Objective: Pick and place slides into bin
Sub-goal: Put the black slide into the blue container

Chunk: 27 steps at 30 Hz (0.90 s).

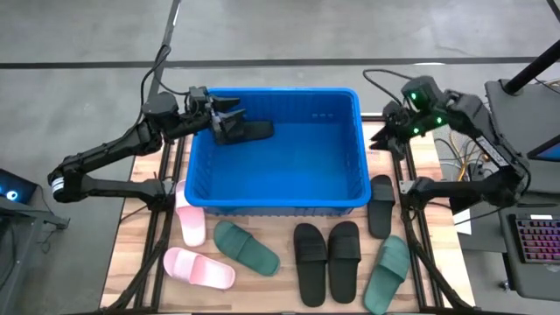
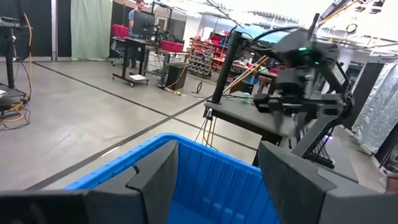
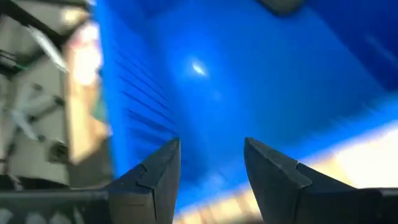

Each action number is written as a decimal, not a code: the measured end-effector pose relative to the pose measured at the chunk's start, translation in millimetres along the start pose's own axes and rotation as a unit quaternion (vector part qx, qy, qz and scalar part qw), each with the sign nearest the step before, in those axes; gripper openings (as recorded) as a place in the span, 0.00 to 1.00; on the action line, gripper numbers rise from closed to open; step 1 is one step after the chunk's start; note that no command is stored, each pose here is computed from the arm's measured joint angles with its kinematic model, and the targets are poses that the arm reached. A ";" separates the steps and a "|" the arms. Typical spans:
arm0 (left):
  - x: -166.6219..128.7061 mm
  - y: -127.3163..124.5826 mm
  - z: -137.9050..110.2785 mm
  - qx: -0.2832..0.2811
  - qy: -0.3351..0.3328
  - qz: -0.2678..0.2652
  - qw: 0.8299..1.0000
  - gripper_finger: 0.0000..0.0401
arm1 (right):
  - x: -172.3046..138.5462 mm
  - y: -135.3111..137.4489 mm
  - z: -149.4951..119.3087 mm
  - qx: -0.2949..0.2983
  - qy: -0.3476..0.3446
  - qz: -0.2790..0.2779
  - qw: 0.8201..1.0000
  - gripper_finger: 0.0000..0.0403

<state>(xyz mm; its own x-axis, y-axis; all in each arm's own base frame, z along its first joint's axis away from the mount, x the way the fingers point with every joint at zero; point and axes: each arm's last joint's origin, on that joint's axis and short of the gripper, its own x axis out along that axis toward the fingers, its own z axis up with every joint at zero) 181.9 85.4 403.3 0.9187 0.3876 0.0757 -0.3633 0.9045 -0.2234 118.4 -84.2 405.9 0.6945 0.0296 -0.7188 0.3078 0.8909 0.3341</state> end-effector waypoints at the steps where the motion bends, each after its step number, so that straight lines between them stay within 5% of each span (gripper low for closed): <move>1: -0.1 0.0 0.1 0.000 0.000 0.000 1.000 0.52 | -1.4 -7.7 -2.2 0.007 0.021 -0.012 1.000 0.41; 6: -0.1 -0.1 0.0 0.001 0.000 -0.001 1.000 0.52 | 15.5 -41.6 -8.2 0.074 0.078 -0.035 0.994 0.41; 17: -0.2 0.0 -0.1 0.005 0.001 -0.001 1.000 0.52 | 45.6 -65.0 -38.9 0.214 0.189 -0.051 0.957 0.41; 21: -0.3 0.4 -1.9 0.004 0.010 0.001 1.000 0.52 | 47.6 -71.1 -49.4 0.263 0.219 -0.116 0.932 0.41; 27: -0.5 1.2 -5.4 0.003 0.029 0.006 1.000 0.52 | 60.2 -83.8 -71.0 0.384 0.254 -0.204 0.864 0.41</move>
<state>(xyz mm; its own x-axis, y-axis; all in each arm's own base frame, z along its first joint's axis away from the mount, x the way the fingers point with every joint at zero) 181.9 85.4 397.7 0.9219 0.3870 0.0174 -0.3743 0.9014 -0.2177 88.3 -124.9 291.3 0.1123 0.1529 -0.9818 0.9355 0.3168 0.1563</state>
